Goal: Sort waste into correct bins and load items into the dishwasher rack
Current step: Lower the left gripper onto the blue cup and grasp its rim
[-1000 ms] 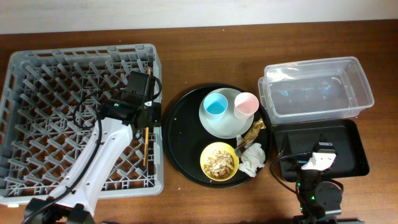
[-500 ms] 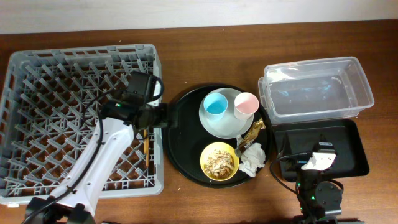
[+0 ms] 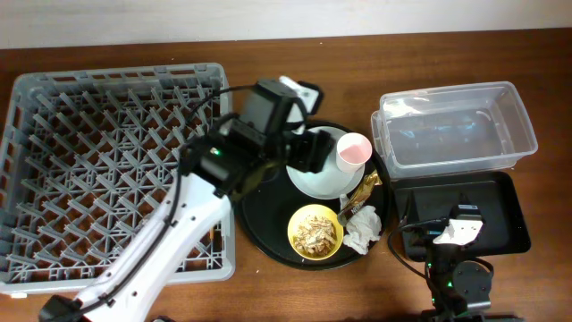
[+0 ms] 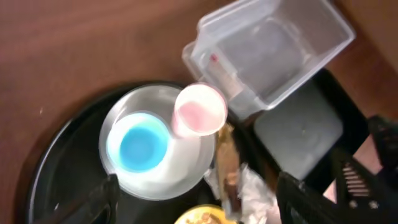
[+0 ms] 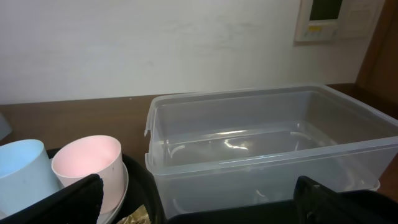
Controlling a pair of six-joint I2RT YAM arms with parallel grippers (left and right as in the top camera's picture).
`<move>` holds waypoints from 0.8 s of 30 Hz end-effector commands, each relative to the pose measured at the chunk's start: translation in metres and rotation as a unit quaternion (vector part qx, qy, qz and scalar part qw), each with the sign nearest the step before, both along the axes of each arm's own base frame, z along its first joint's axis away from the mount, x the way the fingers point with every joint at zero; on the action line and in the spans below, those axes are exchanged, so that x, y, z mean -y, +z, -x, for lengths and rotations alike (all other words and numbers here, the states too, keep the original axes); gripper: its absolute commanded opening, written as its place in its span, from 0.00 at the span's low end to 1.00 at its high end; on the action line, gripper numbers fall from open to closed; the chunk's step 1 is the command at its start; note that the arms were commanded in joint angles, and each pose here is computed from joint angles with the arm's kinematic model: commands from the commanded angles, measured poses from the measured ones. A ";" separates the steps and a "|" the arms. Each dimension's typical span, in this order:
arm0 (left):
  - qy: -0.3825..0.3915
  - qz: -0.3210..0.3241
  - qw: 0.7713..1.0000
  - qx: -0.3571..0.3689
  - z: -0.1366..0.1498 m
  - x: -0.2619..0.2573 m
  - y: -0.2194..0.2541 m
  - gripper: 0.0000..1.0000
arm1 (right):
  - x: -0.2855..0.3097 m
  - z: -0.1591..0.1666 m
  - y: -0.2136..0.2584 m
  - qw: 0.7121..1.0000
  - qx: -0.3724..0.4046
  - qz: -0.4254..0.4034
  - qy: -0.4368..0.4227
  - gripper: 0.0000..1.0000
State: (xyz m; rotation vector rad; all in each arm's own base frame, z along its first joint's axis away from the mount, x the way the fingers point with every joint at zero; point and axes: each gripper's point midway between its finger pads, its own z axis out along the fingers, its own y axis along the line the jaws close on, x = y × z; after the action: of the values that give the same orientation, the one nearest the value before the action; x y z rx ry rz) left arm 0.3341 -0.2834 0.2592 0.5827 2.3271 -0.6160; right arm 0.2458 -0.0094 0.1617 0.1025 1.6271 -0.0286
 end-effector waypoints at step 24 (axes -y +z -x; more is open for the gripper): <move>-0.003 -0.149 0.986 -0.070 0.008 0.014 -0.103 0.71 | 0.002 0.000 -0.003 1.000 -0.002 -0.002 -0.006 0.98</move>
State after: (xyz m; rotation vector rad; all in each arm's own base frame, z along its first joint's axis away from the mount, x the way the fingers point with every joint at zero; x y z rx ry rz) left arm 0.3271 -0.2989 0.1577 0.6823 2.5703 -0.3498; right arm 0.2458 -0.0094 0.1617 0.1025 1.6271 -0.0286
